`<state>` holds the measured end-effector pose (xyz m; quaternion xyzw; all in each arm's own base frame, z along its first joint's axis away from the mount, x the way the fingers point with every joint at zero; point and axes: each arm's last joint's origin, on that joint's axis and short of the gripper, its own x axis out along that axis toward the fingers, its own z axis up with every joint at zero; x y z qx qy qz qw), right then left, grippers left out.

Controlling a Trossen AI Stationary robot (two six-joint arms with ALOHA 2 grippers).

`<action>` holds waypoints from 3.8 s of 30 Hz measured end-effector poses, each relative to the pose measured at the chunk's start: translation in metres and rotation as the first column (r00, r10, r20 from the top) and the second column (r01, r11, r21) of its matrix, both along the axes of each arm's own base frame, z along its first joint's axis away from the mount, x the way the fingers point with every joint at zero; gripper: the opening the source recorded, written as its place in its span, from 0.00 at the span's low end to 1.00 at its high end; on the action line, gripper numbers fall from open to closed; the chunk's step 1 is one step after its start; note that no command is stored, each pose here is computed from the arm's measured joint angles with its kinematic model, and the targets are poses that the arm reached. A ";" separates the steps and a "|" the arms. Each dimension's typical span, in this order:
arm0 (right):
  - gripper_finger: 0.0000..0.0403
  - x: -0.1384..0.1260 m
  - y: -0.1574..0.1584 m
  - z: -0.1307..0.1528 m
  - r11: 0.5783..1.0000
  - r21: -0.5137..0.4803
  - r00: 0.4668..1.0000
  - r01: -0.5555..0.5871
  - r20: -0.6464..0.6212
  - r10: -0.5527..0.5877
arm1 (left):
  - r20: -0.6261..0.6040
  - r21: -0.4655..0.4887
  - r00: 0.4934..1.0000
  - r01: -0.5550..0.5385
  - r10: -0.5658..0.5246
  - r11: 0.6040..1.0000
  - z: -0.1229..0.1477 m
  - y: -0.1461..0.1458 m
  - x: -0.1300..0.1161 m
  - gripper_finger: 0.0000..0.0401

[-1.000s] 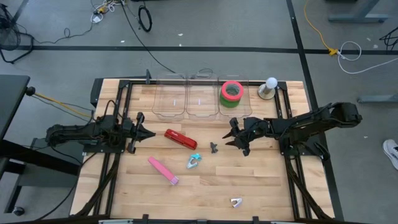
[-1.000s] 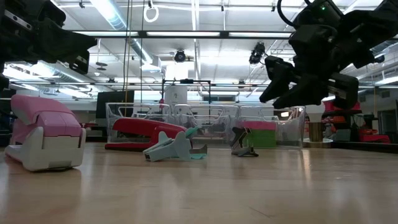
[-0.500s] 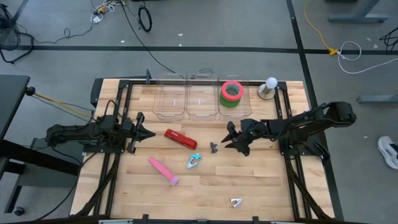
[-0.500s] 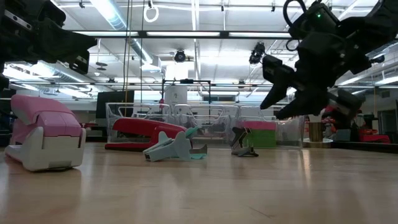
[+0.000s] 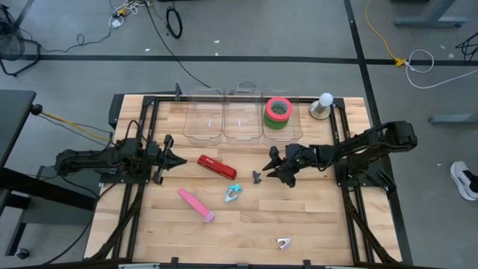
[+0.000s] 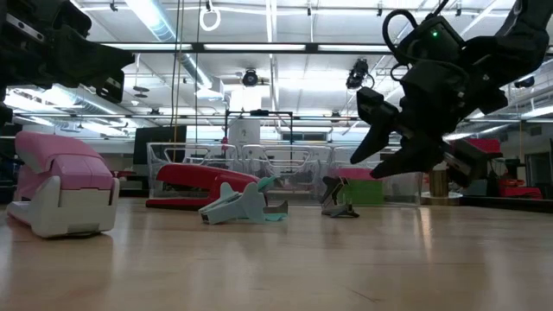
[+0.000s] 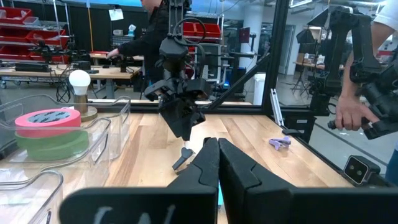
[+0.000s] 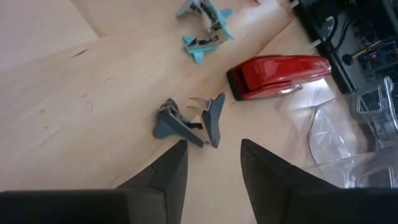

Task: Pick and place Stapler, Stapler remover, tape
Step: Put the black staple remover into the middle transparent bin

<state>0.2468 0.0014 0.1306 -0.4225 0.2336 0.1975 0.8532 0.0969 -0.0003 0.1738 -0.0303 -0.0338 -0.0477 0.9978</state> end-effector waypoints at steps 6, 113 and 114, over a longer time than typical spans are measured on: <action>0.37 0.011 0.000 0.005 1.000 0.002 1.000 0.002 0.014 -0.002 | 0.000 0.000 1.000 0.000 0.000 1.000 0.000 0.000 0.000 0.01; 0.19 0.028 0.015 -0.012 0.999 -0.046 0.999 -0.026 -0.040 0.024 | 0.000 0.000 1.000 0.000 0.000 1.000 0.000 0.000 0.000 0.01; 0.19 0.028 0.015 -0.012 0.999 -0.046 0.999 -0.025 -0.040 0.023 | 0.000 0.000 1.000 0.000 0.000 1.000 0.000 0.000 0.000 0.01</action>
